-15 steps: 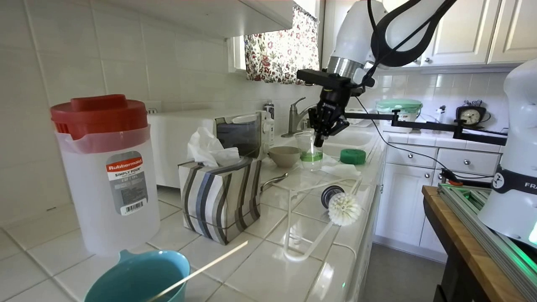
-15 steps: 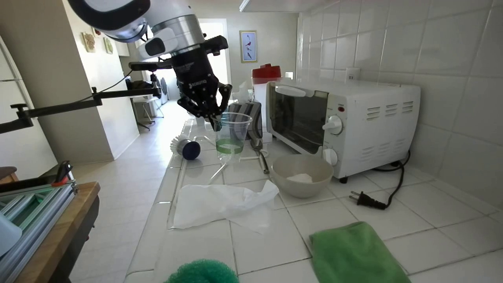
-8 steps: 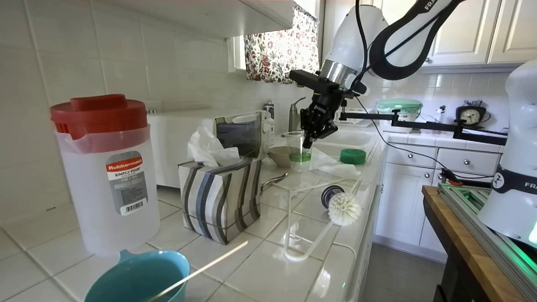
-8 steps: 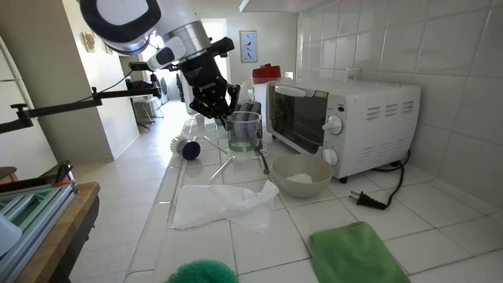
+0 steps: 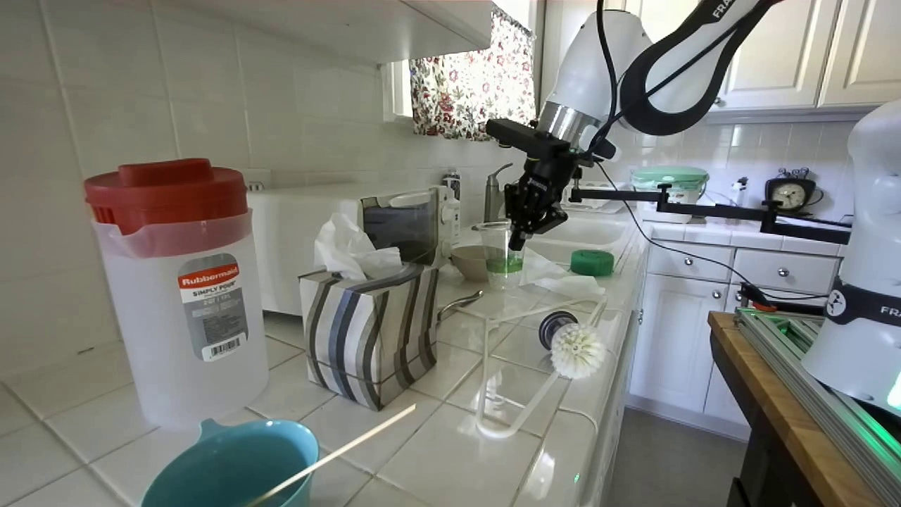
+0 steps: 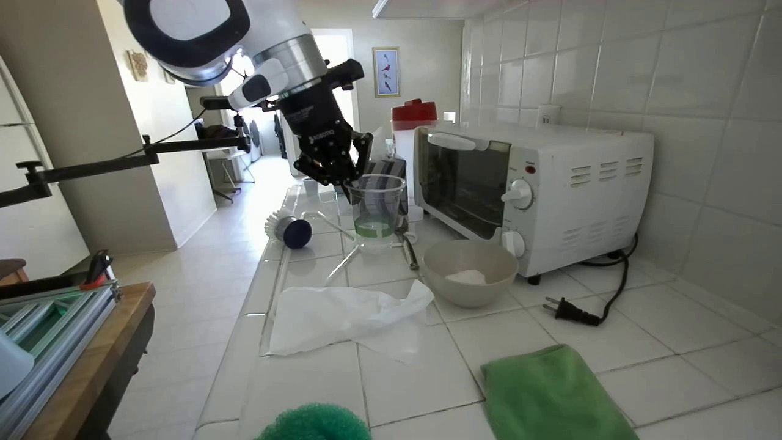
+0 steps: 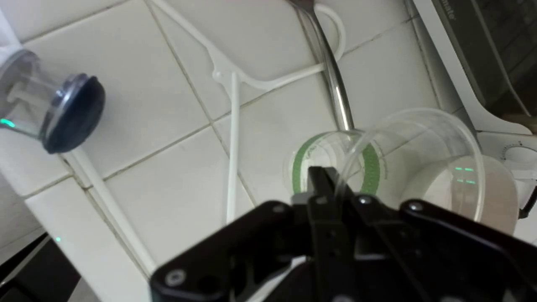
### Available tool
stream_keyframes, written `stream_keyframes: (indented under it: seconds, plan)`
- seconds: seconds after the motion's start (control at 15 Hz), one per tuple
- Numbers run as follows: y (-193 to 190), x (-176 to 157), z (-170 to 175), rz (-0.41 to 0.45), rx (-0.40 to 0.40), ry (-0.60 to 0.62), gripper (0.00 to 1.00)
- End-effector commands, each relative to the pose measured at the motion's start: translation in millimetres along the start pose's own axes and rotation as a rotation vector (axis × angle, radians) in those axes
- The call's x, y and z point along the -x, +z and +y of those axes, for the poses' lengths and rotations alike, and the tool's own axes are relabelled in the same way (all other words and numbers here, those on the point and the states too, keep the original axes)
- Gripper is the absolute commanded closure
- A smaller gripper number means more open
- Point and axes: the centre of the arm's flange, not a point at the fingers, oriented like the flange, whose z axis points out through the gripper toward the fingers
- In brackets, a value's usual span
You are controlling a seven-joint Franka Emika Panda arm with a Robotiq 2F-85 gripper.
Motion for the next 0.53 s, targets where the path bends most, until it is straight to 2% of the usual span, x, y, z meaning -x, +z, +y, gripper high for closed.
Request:
stream_keyframes:
  seconds: [0.0,0.47]
  plan:
    - [2.2,1.5,-0.4,-0.002,-0.008,-0.010,0.99]
    - [14.5,5.2,3.8,0.006,0.010,-0.023,0.99]
